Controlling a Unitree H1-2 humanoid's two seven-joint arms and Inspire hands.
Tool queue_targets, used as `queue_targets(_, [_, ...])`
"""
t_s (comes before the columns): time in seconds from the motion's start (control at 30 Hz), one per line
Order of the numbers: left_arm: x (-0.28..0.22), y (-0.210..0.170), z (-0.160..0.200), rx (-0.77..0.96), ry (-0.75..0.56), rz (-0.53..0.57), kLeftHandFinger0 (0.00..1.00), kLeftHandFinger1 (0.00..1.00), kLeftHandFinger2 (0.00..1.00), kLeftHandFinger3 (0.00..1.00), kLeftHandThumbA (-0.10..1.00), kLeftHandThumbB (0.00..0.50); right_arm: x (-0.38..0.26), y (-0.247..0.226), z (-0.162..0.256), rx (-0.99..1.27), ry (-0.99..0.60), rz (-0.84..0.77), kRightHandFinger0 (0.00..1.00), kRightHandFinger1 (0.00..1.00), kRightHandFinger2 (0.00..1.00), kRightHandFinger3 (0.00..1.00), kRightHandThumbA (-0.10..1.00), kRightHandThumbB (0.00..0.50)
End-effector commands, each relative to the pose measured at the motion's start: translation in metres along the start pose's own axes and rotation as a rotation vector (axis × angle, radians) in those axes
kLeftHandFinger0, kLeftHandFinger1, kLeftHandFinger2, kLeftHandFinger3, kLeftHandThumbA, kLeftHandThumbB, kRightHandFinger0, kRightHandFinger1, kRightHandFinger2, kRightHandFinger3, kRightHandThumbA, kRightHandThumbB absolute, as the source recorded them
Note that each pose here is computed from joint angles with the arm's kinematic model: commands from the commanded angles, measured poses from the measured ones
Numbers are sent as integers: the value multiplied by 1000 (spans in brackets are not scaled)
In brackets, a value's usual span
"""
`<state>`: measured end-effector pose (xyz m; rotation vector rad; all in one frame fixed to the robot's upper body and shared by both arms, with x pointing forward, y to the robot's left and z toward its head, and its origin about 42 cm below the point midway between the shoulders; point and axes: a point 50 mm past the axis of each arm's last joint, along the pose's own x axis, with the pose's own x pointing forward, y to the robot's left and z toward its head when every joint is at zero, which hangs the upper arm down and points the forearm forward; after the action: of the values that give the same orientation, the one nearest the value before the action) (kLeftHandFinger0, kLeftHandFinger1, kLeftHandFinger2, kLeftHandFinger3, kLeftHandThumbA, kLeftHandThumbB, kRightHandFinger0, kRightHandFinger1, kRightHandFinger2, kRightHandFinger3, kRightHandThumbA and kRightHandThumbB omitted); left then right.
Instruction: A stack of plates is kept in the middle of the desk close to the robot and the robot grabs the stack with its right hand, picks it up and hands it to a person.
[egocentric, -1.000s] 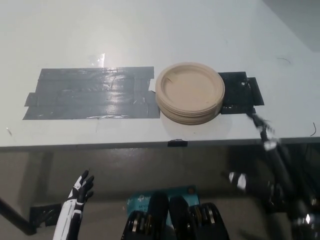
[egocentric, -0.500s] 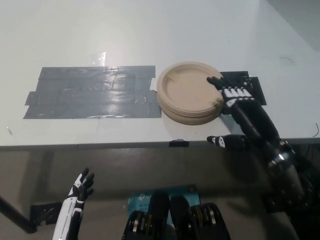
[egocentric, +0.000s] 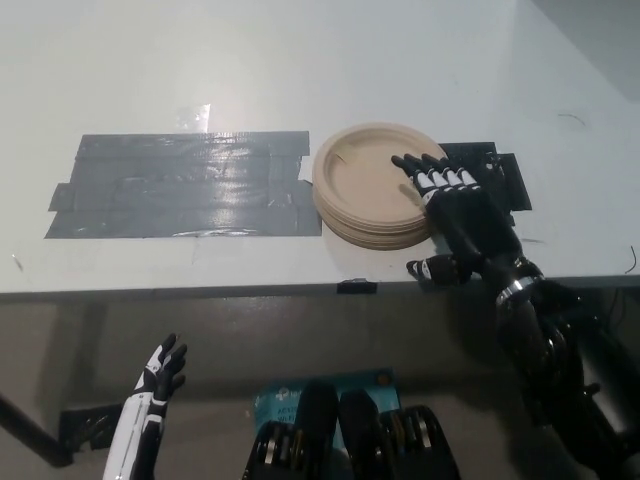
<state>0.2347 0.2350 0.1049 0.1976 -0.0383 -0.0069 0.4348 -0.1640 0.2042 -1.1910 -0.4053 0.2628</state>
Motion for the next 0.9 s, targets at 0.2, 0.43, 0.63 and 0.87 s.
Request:
queue_targets(0.2, [2, 4, 11, 15, -65, 2, 1000, 1000, 1000, 1000, 1000, 0, 22, -19, 8, -76, -31, -115, 1000, 1000, 1000, 1000, 1000, 358])
queue_targets(0.43, [4, 2, 12, 8, -61, 4, 1000, 1000, 1000, 1000, 1000, 0, 31, -7, 7, -144, -41, -107, 1000, 1000, 1000, 1000, 1000, 363])
queue_targets(0.63, [5, 3, 13, 13, -74, 2, 1000, 1000, 1000, 1000, 1000, 0, 34, 2, 8, -183, -41, -71, 1000, 1000, 1000, 1000, 1000, 369])
queue_targets(0.87, [6, 5, 14, 21, -78, -1, 1000, 1000, 1000, 1000, 1000, 0, 37, 11, 7, -230, -56, -41, 1000, 1000, 1000, 1000, 1000, 369])
